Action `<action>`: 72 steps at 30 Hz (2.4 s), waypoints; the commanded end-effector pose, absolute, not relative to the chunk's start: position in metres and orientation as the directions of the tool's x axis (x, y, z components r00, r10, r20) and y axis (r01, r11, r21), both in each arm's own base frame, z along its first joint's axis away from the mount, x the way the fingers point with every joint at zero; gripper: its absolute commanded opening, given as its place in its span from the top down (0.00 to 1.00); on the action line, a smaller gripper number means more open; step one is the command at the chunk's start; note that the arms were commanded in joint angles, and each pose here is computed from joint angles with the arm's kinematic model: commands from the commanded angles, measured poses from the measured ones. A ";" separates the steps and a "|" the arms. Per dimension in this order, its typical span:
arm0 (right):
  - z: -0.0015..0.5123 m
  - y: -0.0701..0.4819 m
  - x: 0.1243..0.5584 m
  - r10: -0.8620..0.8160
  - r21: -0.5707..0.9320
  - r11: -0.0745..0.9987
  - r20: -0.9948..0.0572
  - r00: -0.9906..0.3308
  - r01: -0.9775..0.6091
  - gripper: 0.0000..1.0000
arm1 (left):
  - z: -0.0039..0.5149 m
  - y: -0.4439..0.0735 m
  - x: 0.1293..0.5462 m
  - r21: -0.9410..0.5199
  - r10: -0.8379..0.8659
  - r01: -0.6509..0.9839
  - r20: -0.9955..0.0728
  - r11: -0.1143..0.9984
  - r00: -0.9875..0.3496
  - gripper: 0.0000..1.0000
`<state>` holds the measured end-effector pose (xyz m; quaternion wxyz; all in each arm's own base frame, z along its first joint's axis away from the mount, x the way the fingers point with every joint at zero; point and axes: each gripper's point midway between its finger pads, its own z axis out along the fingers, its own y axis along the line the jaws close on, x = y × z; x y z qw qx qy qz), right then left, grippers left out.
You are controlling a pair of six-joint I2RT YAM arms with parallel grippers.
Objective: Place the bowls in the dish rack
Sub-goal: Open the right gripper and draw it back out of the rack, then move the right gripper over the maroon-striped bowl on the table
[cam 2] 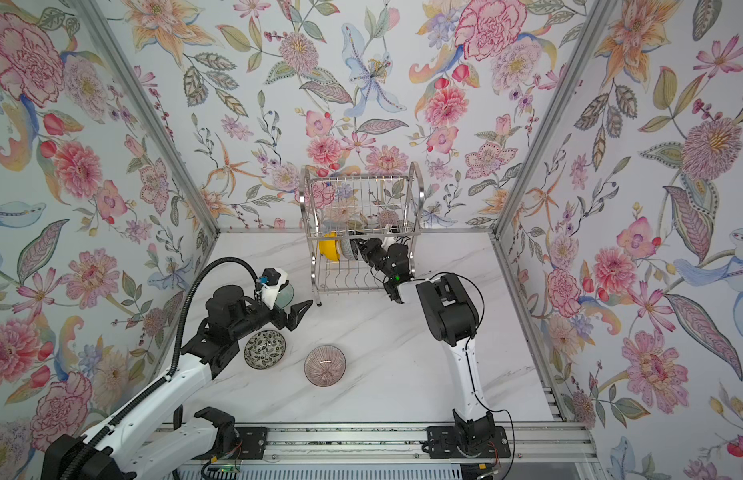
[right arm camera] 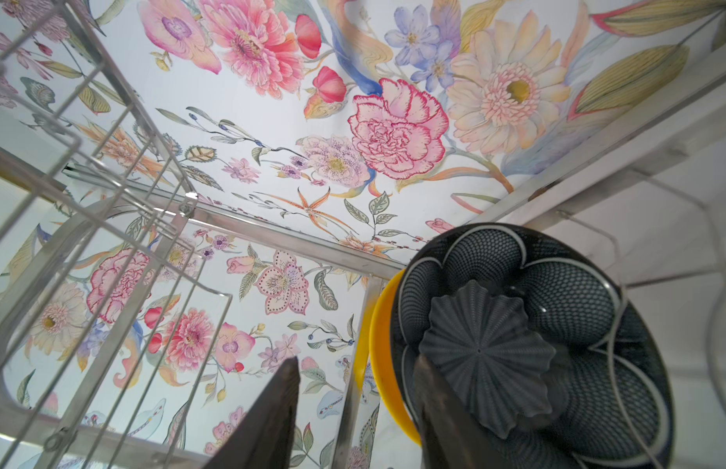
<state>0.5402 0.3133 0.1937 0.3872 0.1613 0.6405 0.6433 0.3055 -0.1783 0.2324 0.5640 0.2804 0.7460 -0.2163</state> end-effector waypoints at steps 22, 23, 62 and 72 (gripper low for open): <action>0.214 0.311 0.478 0.693 0.925 0.171 -0.357 -0.627 -0.339 0.35 | 0.241 -0.162 0.314 0.013 0.163 0.569 -0.963 0.822 -0.214 0.01; 0.212 0.310 0.476 0.690 0.925 0.175 -0.359 -0.629 -0.336 0.35 | 0.242 -0.161 0.314 0.013 0.162 0.567 -0.964 0.824 -0.213 0.01; 0.117 0.316 0.266 -0.449 0.205 0.646 -0.677 -0.583 -0.735 0.38 | 0.228 -0.142 0.321 -0.197 0.043 0.332 -0.803 0.922 -0.595 0.01; 0.104 0.324 0.241 -0.630 0.096 0.589 -0.567 -0.530 -0.803 0.39 | 0.175 -0.141 0.284 -0.264 0.088 0.279 -0.561 0.923 -0.823 0.01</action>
